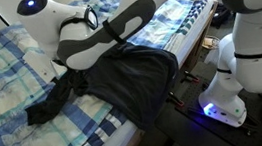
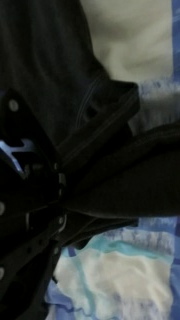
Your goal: Fold the sweatshirt
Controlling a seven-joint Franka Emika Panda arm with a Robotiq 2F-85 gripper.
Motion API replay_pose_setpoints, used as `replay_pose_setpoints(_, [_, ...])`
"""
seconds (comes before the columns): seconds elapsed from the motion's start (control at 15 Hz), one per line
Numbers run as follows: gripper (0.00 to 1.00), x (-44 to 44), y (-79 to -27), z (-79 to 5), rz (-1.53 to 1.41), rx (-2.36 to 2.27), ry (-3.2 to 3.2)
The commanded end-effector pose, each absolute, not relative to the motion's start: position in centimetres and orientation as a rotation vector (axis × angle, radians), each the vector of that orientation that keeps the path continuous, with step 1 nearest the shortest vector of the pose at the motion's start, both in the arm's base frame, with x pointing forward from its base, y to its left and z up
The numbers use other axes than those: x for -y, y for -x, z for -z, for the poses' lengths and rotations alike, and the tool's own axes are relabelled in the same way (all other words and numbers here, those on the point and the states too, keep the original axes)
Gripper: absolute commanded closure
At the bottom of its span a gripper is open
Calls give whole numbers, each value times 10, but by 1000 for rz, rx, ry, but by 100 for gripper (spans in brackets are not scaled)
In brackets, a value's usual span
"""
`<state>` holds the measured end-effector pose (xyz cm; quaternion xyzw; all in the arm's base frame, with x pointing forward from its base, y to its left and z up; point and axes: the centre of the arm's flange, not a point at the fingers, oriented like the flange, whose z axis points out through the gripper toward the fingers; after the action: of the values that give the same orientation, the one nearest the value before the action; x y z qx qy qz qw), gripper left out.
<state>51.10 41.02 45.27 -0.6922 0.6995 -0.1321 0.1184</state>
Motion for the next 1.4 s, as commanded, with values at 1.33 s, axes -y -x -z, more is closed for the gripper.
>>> replay_pose_setpoints(1.33, [67, -183, -529, -467, 451, -2488, 1505])
